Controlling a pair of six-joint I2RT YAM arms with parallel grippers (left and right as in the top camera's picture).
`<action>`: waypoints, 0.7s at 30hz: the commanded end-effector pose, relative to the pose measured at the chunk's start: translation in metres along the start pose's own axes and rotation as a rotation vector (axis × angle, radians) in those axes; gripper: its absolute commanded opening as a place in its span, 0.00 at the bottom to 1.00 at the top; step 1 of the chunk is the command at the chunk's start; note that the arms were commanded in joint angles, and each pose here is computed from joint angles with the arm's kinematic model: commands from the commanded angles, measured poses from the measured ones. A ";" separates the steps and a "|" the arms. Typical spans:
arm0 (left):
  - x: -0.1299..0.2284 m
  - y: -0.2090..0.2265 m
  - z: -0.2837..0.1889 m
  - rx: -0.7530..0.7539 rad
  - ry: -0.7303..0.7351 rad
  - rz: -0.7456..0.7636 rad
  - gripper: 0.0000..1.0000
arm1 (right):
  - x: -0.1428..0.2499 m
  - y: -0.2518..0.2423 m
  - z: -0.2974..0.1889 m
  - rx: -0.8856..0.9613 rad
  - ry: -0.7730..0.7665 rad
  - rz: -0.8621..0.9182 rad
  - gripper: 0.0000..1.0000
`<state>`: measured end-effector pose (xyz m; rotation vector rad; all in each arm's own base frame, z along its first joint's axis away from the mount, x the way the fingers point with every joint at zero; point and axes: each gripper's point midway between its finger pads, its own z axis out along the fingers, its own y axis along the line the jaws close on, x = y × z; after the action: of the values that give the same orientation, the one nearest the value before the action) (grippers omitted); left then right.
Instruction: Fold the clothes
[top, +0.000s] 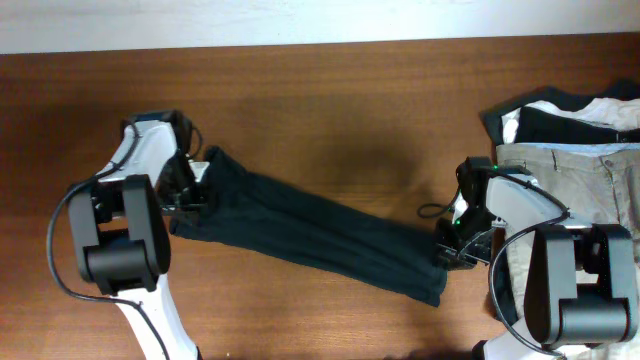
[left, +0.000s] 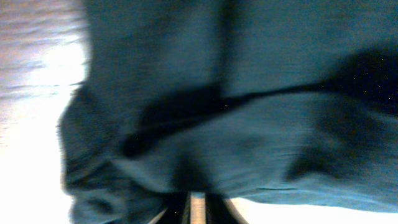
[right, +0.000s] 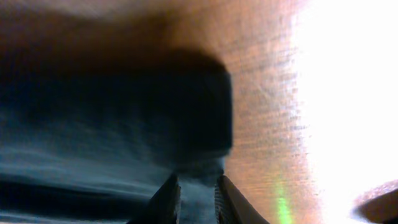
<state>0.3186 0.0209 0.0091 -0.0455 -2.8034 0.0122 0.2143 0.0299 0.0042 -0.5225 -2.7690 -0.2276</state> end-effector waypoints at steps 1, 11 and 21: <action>0.004 0.010 -0.010 0.063 -0.021 -0.081 0.27 | -0.012 0.004 -0.013 0.002 -0.056 -0.002 0.24; -0.044 -0.025 -0.104 0.242 -0.416 0.098 0.38 | -0.022 0.004 -0.026 -0.114 -0.064 0.031 0.24; -0.078 -0.024 0.014 0.172 -0.218 0.266 0.00 | -0.044 0.042 -0.099 -0.283 -0.268 -0.086 0.28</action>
<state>0.3865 -0.0186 0.0006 -0.3403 -2.9998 0.4440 0.2887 0.0326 0.0734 -0.5475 -3.0014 -0.5734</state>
